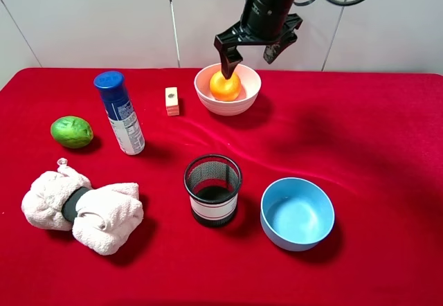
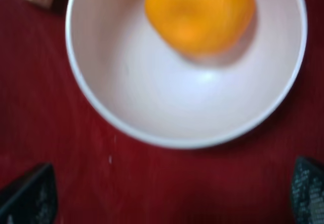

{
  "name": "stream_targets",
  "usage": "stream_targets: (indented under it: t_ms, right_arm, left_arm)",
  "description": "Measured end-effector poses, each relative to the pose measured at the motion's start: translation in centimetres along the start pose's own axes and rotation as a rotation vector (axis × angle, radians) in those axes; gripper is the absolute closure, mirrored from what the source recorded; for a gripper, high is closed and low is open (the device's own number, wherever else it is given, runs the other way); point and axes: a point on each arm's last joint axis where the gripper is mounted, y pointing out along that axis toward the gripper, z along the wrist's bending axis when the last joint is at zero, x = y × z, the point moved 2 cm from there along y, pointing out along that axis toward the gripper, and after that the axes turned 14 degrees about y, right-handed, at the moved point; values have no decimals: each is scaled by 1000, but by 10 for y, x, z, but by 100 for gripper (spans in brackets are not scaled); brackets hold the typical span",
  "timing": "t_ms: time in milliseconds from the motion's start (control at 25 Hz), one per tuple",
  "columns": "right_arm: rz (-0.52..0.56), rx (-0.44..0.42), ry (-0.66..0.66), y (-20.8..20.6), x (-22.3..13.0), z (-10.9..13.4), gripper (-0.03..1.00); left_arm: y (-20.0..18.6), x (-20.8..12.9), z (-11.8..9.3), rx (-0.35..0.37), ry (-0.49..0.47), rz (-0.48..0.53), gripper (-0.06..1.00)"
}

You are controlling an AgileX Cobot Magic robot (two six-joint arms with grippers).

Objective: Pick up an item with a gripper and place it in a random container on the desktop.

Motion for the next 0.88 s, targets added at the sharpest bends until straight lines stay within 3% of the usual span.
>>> stream_targets:
  t_ms: [160, 480, 880]
  right_arm:
    - [49, -10, -5, -14, -8, 0, 27]
    - [-11, 36, -20, -52, -13, 8, 27]
    - [50, 0, -51, -76, -65, 5, 27]
  left_arm:
    - [0, 0, 0, 0, 0, 0, -5]
    - [0, 0, 0, 0, 0, 0, -5]
    - [0, 0, 0, 0, 0, 0, -5]
